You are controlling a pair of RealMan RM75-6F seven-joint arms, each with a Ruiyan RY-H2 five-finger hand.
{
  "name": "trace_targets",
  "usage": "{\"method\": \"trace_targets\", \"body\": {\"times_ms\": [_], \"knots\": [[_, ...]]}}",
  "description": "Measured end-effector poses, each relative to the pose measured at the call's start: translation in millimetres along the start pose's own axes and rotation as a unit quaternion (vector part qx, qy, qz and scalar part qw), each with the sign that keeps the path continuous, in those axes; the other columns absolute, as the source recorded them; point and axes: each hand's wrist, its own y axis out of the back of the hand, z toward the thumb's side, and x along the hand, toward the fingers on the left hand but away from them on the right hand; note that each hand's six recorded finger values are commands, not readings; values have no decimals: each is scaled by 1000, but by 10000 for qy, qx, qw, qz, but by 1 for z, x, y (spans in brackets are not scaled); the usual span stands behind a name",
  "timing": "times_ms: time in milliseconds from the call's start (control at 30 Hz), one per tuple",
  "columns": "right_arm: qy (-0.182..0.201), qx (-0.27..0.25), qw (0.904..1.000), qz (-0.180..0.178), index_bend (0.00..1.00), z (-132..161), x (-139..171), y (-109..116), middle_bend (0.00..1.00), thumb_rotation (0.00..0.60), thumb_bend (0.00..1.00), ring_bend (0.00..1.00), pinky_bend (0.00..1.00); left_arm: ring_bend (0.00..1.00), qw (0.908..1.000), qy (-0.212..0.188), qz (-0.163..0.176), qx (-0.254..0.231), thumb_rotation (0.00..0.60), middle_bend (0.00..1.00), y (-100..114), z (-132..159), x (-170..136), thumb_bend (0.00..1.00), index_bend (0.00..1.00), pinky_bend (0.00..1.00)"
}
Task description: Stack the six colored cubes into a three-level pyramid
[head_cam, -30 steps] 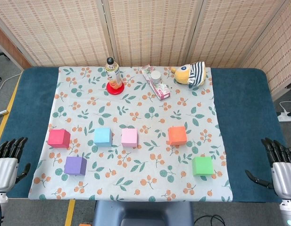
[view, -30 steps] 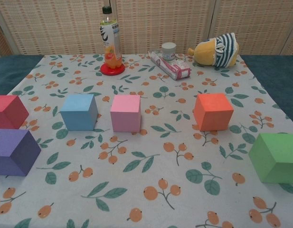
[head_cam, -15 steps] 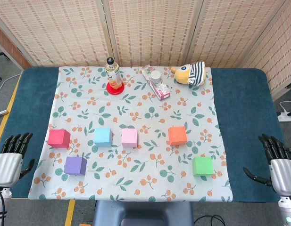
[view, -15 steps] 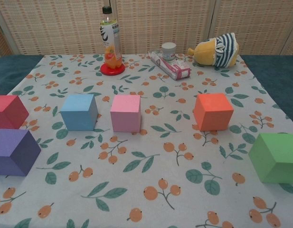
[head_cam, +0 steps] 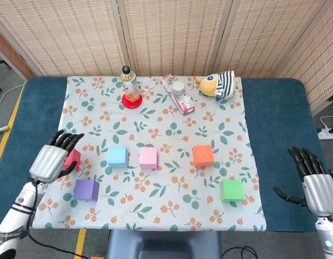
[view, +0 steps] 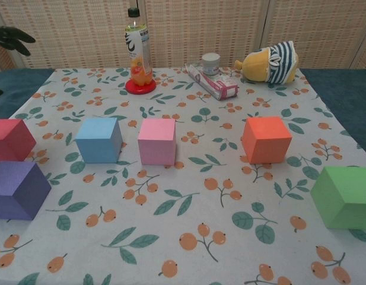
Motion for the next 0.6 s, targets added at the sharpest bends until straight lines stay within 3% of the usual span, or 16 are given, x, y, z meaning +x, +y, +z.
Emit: {"method": "trace_targets", "body": {"times_ms": [267, 600], "knots": [[71, -7, 9999, 78, 0, 1, -8, -5, 60, 403, 0, 0, 111, 139, 9979, -176, -595, -194, 600, 151, -25, 36, 59, 363, 53, 115], [79, -31, 9999, 129, 0, 0, -14, -10, 60, 404, 0, 0, 111, 89, 9912, -196, -1249, -387, 600, 92, -69, 69, 86, 341, 0, 96]]}}
